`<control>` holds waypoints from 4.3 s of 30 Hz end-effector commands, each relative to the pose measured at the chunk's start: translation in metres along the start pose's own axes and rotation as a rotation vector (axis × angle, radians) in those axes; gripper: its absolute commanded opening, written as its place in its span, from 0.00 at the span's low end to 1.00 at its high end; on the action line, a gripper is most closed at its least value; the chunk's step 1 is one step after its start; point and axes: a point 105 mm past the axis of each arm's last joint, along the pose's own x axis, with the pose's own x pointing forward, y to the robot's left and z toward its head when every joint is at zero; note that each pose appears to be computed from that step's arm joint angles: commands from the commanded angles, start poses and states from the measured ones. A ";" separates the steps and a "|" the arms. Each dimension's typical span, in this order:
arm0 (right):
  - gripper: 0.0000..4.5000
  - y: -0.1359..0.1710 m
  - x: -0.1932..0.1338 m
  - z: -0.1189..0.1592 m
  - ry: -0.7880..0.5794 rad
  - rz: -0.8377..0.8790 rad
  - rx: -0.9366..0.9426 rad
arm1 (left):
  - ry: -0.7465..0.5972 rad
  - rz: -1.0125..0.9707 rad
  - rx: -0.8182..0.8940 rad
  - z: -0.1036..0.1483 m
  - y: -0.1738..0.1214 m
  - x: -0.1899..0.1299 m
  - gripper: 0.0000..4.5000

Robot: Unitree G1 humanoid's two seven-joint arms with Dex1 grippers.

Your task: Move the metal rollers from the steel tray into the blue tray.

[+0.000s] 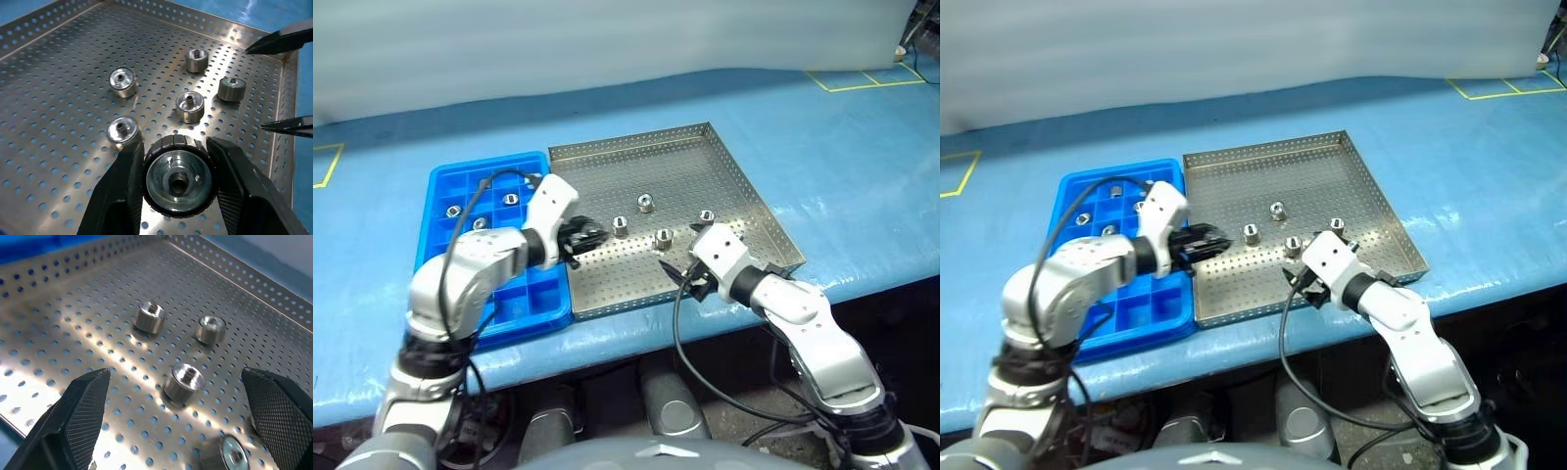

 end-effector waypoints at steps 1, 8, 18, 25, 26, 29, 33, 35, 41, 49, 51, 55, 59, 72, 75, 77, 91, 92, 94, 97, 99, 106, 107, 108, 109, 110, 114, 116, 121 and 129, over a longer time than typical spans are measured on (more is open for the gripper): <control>1.00 0.007 0.003 0.025 -0.114 0.079 -0.011 | -0.008 0.178 0.036 0.002 0.019 -0.032 0.39; 1.00 0.007 0.017 0.022 -0.094 0.131 -0.050 | 0.052 0.660 -0.099 -0.032 0.068 -0.078 0.39; 1.00 0.008 0.022 0.023 -0.092 0.167 -0.075 | 0.027 0.767 -0.212 -0.050 0.072 -0.073 0.39; 1.00 0.006 0.022 0.023 -0.089 0.157 -0.082 | -0.064 0.854 -0.242 -0.034 0.089 -0.074 0.39; 1.00 0.006 0.021 0.023 -0.088 0.156 -0.082 | -0.068 0.857 -0.242 -0.034 0.091 -0.072 0.39; 1.00 0.006 0.021 0.023 -0.087 0.153 -0.081 | -0.078 0.830 -0.243 -0.031 0.090 -0.063 0.39; 1.00 0.008 0.021 0.019 -0.073 0.141 -0.082 | -0.099 0.800 -0.251 -0.026 0.090 -0.047 0.39; 1.00 0.009 0.020 0.018 -0.072 0.140 -0.081 | -0.103 0.786 -0.248 -0.025 0.089 -0.043 0.39; 1.00 0.007 0.018 0.016 -0.064 0.120 -0.081 | -0.117 0.791 -0.230 -0.019 0.094 -0.040 0.39; 1.00 0.007 0.018 0.018 -0.077 0.108 -0.085 | -0.102 0.810 -0.173 -0.015 0.099 -0.037 0.65; 1.00 0.007 0.018 0.019 -0.082 0.109 -0.085 | -0.146 0.797 -0.186 -0.008 0.096 -0.035 0.79; 1.00 0.006 0.017 0.018 -0.080 0.097 -0.087 | -0.283 0.773 -0.196 0.012 0.091 -0.034 0.87; 1.00 0.000 0.014 0.017 -0.070 0.065 -0.091 | -0.397 0.580 -0.187 0.035 0.064 -0.014 0.87; 1.00 -0.019 -0.020 0.002 0.035 -0.068 -0.123 | -0.245 0.027 -0.018 0.048 -0.014 0.096 0.87; 1.00 -0.019 -0.025 0.001 0.039 -0.097 -0.115 | -0.212 0.007 -0.005 0.047 -0.016 0.116 0.87; 1.00 -0.018 -0.027 0.001 0.038 -0.104 -0.109 | -0.199 -0.019 -0.031 0.045 -0.018 0.127 0.87; 1.00 -0.017 -0.034 0.003 0.036 -0.160 -0.096 | 0.044 0.059 -0.012 -0.005 -0.006 0.160 0.84; 1.00 -0.017 -0.034 0.003 0.038 -0.164 -0.098 | 0.055 0.063 -0.012 -0.007 -0.006 0.160 0.79; 1.00 -0.019 -0.034 0.003 0.038 -0.170 -0.097 | 0.065 0.078 0.008 -0.008 -0.004 0.157 0.68; 1.00 -0.020 -0.033 0.003 0.039 -0.173 -0.097 | 0.053 0.083 0.018 -0.005 -0.002 0.151 0.44; 1.00 -0.020 -0.032 0.003 0.039 -0.169 -0.096 | 0.046 0.093 0.023 -0.004 0.001 0.148 0.38; 1.00 -0.019 -0.025 0.004 0.033 -0.145 -0.098 | -0.073 0.094 -0.039 0.012 0.003 0.134 0.27; 1.00 -0.018 -0.024 0.003 0.034 -0.142 -0.099 | -0.106 0.088 -0.045 0.017 0.004 0.131 0.27; 1.00 -0.018 -0.023 0.003 0.034 -0.139 -0.098 | -0.140 0.077 -0.066 0.023 0.004 0.126 0.27; 1.00 -0.018 -0.023 0.003 0.034 -0.137 -0.099 | -0.165 0.068 -0.086 0.027 0.004 0.122 0.27; 1.00 -0.018 -0.022 0.003 0.034 -0.136 -0.100 | -0.180 0.062 -0.099 0.030 0.004 0.120 0.27; 1.00 -0.017 -0.020 0.004 0.028 -0.126 -0.106 | -0.258 0.001 -0.145 0.047 0.004 0.096 0.27; 1.00 -0.016 -0.018 0.005 0.024 -0.119 -0.107 | -0.281 -0.021 -0.167 0.052 0.005 0.084 0.27; 1.00 -0.013 -0.015 0.005 0.020 -0.105 -0.105 | -0.315 -0.037 -0.189 0.054 0.010 0.053 0.27; 1.00 -0.008 -0.009 0.005 0.009 -0.073 -0.102 | -0.339 -0.024 -0.219 0.044 0.015 0.024 0.27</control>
